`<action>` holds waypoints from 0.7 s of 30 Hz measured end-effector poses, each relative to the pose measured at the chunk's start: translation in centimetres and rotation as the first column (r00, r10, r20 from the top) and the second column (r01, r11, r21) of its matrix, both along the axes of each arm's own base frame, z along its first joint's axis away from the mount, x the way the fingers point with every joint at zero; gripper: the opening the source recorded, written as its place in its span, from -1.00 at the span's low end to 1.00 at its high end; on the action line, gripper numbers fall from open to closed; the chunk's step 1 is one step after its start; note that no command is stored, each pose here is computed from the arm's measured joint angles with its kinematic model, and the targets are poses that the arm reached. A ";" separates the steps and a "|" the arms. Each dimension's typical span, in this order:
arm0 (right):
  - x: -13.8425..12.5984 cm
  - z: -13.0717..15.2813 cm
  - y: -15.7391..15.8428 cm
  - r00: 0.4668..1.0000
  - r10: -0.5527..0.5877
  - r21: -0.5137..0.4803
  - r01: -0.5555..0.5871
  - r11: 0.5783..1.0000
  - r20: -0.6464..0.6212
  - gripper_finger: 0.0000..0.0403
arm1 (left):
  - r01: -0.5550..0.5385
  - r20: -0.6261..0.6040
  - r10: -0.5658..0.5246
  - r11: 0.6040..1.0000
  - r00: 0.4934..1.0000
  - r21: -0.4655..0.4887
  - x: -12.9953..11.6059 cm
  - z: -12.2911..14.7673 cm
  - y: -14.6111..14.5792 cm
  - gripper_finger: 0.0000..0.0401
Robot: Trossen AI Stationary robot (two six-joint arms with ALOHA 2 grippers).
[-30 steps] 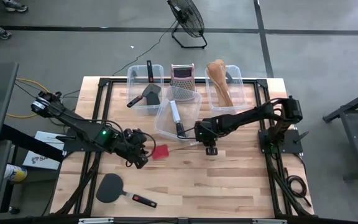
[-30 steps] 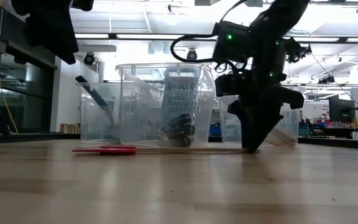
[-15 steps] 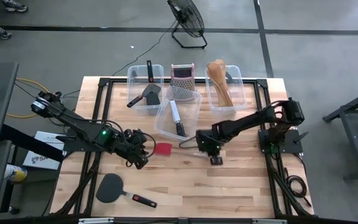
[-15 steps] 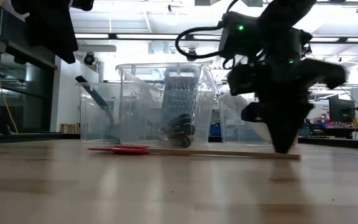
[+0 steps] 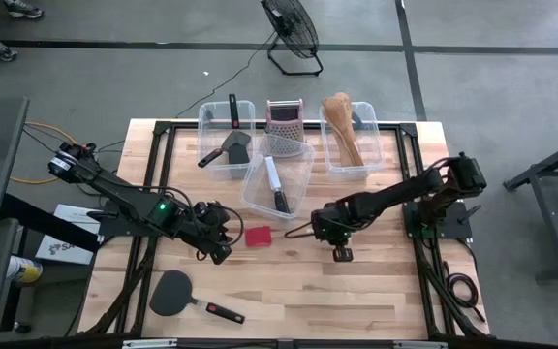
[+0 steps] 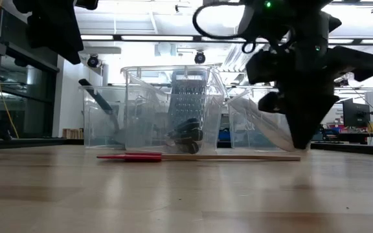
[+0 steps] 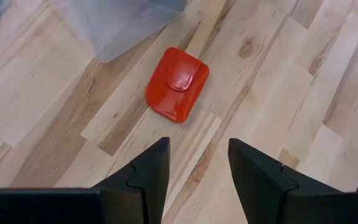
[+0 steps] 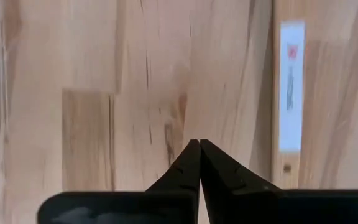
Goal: Pick & Place Kitchen Items
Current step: Put the red spatula into the left transparent bin
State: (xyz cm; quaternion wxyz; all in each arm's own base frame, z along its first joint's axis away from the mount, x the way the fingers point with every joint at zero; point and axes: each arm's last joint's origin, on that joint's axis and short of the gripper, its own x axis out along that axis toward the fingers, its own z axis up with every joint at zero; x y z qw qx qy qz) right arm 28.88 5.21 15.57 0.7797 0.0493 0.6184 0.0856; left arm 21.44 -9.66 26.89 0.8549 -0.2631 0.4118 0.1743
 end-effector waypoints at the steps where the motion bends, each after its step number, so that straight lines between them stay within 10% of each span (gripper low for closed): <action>1: 0.1 0.0 0.1 1.000 0.001 -0.008 -0.001 1.000 0.019 -0.99 | 0.000 0.000 0.000 1.000 1.000 0.000 0.0 0.0 0.0 -0.20; 10: 2.5 0.8 0.2 0.961 0.019 -0.008 -0.018 1.000 0.276 -0.90 | -0.002 0.001 0.002 1.000 1.000 -0.005 0.0 0.0 0.0 -0.20; 21: 3.1 -0.6 -1.1 0.965 0.006 -0.141 0.032 0.990 0.263 -0.13 | -0.001 -0.008 0.000 1.000 1.000 -0.026 0.0 0.0 -0.1 -0.20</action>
